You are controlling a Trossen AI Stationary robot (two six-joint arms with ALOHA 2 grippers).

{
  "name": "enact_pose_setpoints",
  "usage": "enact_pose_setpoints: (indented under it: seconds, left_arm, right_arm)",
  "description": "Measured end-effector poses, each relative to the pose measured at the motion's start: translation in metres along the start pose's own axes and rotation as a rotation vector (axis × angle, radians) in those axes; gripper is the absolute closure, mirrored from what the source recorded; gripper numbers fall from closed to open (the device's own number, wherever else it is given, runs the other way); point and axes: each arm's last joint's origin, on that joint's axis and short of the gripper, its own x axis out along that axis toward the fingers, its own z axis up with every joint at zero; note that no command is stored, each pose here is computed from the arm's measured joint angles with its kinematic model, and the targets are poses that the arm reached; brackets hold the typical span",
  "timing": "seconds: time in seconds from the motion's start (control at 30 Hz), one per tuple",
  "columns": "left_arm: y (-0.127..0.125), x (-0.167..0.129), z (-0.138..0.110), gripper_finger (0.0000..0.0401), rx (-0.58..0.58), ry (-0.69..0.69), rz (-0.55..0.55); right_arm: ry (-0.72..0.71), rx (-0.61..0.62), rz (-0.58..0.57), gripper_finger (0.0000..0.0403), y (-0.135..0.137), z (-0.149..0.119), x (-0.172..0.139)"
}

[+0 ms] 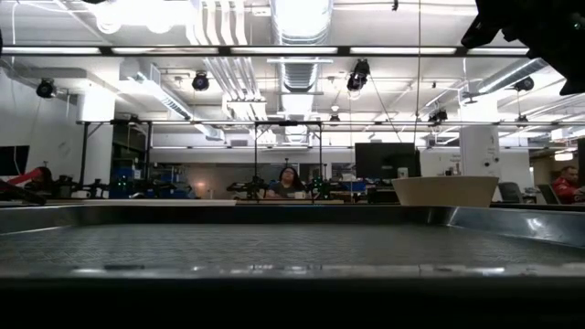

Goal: Set up tray
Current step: Put the yellow cup on the top left of the black serving tray

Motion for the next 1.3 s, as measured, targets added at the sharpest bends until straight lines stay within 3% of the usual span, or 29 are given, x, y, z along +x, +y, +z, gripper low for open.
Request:
enact_pose_setpoints:
  seconds: [0.17, 0.6, 0.93, 1.3]
  left_arm:
    - [-0.012, 0.005, 0.010, 0.0251, -0.073, 0.139, 0.082]
    - [-0.055, 0.025, 0.021, 0.0251, -0.162, 0.515, 0.465]
    - [-0.084, 0.015, 0.002, 0.0251, -0.274, 0.620, 0.594]
    - [-0.080, -0.010, -0.025, 0.0251, -0.395, 0.643, 0.643]
  right_arm:
    - [0.000, 0.000, 0.000, 0.0335, 0.000, 0.000, 0.000]
    - [0.000, 0.001, -0.001, 0.0335, 0.000, 0.000, 0.000]
    - [0.000, 0.001, -0.001, 0.0335, 0.000, 0.000, 0.000]
    - [0.000, 0.000, -0.001, 0.0335, 0.000, 0.000, 0.000]
